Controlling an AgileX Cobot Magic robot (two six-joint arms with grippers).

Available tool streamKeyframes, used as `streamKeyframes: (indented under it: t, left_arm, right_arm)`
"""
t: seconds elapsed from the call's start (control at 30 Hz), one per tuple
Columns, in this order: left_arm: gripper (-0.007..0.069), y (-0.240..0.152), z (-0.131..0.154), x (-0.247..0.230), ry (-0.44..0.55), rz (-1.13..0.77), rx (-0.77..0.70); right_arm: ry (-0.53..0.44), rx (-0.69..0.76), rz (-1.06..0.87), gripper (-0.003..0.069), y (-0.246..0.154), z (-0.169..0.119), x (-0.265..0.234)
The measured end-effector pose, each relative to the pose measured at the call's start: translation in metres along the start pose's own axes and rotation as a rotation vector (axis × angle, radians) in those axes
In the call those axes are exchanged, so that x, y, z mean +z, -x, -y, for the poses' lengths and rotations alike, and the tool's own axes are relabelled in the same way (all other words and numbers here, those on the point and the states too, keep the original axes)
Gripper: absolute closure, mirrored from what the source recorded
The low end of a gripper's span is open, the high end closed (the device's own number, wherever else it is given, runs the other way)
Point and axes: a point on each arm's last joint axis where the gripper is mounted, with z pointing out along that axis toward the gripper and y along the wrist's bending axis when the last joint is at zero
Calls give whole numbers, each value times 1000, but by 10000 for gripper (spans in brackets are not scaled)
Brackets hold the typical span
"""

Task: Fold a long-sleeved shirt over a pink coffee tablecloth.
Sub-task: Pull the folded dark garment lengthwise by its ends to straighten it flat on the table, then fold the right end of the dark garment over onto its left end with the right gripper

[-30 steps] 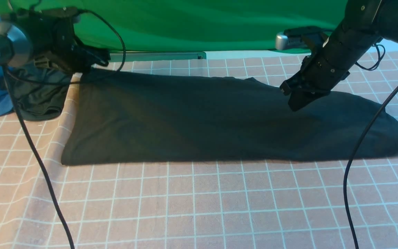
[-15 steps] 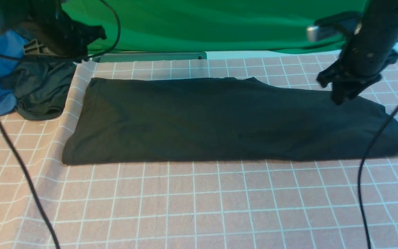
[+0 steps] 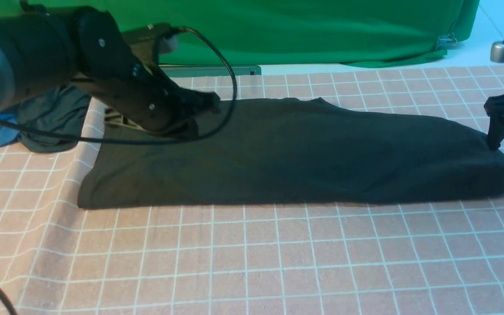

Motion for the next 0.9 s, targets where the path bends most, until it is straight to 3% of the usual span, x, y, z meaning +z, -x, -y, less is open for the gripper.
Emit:
streamKeyframes:
  t: [0.23,0.33,0.5,0.63,0.83,0.9]
  left_arm:
    - [615,-14,4,-1,-5,-135,-4]
    - [615,-15,6,-7,-24,-143,-8]
    - [615,-16,13,-42,-81,-90,-6]
    - [615,-18,18,-88,-120,25,10]
    - [614,-28,18,-142,-121,156,52]
    - [614,-34,16,-159,-101,184,56]
  right_arm:
    - [67,31,-85,-7,3,-2,48]
    - [90,28,-105,34,3,-4,60]
    - [110,11,-98,278,4,-6,64]
    - [122,-44,-91,557,5,-6,63]
    - [67,-45,-75,585,10,10,42]
    - [-28,-15,-46,585,12,31,17]
